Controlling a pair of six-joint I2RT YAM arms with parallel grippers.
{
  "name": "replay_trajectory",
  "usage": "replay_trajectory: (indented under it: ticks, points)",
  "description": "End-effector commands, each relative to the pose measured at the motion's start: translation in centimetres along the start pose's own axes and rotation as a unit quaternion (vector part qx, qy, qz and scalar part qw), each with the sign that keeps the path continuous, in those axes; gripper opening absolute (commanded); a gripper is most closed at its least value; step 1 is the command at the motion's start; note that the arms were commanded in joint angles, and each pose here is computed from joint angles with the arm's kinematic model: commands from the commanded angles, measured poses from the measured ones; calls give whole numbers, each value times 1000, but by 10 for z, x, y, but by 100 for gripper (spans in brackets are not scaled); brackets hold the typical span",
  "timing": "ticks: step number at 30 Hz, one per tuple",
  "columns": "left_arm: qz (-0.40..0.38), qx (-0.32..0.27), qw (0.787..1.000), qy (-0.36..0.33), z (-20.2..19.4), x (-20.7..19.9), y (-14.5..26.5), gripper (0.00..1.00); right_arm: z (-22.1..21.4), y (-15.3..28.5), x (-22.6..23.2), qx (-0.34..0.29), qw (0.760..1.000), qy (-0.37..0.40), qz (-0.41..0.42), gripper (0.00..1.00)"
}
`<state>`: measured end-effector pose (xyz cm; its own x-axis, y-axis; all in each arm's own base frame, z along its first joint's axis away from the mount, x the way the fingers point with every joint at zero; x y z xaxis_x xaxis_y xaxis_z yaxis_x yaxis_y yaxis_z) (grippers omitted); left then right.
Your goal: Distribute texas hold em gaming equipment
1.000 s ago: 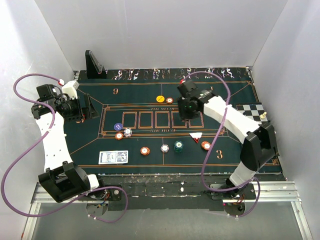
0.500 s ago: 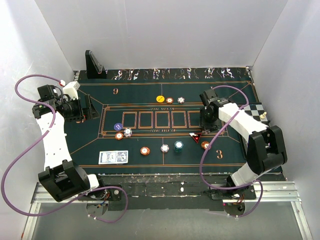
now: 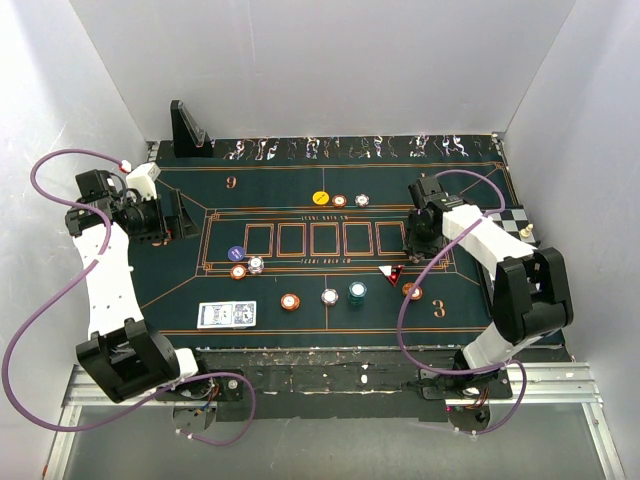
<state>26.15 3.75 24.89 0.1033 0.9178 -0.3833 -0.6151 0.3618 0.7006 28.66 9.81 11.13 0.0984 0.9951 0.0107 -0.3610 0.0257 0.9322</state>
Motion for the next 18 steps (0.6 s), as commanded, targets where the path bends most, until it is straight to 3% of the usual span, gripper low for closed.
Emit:
replay_trajectory:
  ticks: [1, 14, 18]
  points:
    - [-8, -6, 1000, -9, 1, -2, 2, 98, 5, -14, 1, -2, 1000, -15, -9, 33]
    - [-7, -6, 1000, -12, -1, -2, 1, 98, -17, -33, -11, 22, 998, -32, -49, 31]
    - [-5, -7, 1000, -13, -1, -2, 2, 98, -23, -39, -11, 31, 998, -36, -49, 36]
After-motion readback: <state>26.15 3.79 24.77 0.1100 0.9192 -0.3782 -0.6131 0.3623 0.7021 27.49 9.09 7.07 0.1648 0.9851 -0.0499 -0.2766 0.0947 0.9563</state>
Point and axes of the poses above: each gripper's point midway between its finger pads, its own y axis back along the fingers, its own x axis along the line the jaws close on, z = x × y, the point moved 4 cm from there along y, back along the fingers, and after that the axes turned 3 degrees about y, right-handed, at the moved point
